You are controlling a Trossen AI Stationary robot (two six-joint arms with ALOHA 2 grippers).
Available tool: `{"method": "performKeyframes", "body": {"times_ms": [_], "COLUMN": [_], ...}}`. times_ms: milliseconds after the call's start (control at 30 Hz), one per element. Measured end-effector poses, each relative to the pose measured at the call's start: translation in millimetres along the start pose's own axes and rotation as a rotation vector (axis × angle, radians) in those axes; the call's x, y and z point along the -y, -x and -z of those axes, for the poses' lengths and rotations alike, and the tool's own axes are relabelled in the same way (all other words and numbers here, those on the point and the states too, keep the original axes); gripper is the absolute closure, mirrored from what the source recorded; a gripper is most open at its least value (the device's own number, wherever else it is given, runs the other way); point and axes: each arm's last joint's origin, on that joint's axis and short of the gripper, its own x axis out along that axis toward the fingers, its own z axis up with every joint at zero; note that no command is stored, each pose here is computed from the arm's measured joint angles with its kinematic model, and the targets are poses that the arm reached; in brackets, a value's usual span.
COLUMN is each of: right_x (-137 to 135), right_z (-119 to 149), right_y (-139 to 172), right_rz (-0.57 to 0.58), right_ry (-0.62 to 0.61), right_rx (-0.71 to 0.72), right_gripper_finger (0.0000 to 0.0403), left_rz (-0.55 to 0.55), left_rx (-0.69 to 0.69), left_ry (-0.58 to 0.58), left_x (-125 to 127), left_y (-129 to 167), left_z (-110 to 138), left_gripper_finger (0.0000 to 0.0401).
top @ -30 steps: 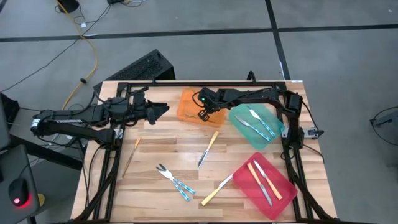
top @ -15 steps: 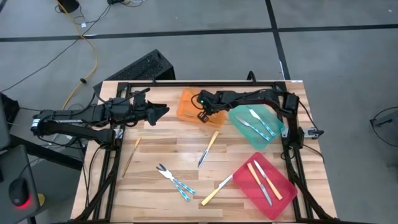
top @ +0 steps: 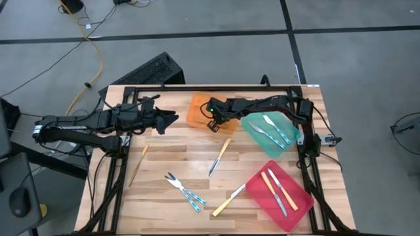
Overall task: Sort silverware by color (type)
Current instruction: Put the right gold knife into the orange bin, then put the top white patterned knife into the blue bin
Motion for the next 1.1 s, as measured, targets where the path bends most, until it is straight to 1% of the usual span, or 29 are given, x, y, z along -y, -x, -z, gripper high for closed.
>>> {"method": "performKeyframes", "body": {"times_ms": [133, 233, 333, 433, 567, 667, 800, 933, 1033, 1100], "right_x": [0, 0, 1, 1, 3, 7, 18, 28, 35, 40], "right_z": [0, 0, -2, -13, -29, -41, -52, -47, -34, -22], "right_y": [0, 0, 6, 22, 52, 85, 150, 219, 269, 295], "right_rz": [-0.003, -0.004, -0.009, -0.022, -0.040, -0.048, -0.064, -0.096, -0.138, -0.167], "right_ry": [0.000, -0.001, -0.003, -0.012, 0.004, 0.041, 0.089, 0.103, 0.090, 0.075], "right_rx": [-0.001, -0.001, 0.009, 0.052, 0.113, 0.155, 0.245, 0.341, 0.432, 0.464], "right_gripper_finger": [0.0306, 0.0274, 0.0244, 0.0224, 0.0216, 0.0219, 0.0225, 0.0226, 0.0225, 0.0225], "left_rz": [-0.042, -0.079, -0.114, -0.136, -0.131, -0.087, 0.014, 0.131, 0.220, 0.267], "left_rx": [-0.026, -0.058, -0.094, -0.121, -0.131, -0.175, -0.271, -0.401, -0.510, -0.572], "left_ry": [-0.026, -0.060, -0.082, -0.128, -0.165, -0.222, -0.317, -0.414, -0.493, -0.536], "left_x": [-4, -7, -11, -13, -13, -12, -8, -1, 5, 10], "left_y": [0, 0, 1, 2, 2, 2, -1, -8, -15, -19], "left_z": [3, 6, 10, 12, 13, 14, 20, 35, 50, 61], "left_gripper_finger": [0.0199, 0.0199, 0.0199, 0.0199, 0.0199, 0.0199, 0.0199, 0.0199, 0.0199, 0.0199]}}
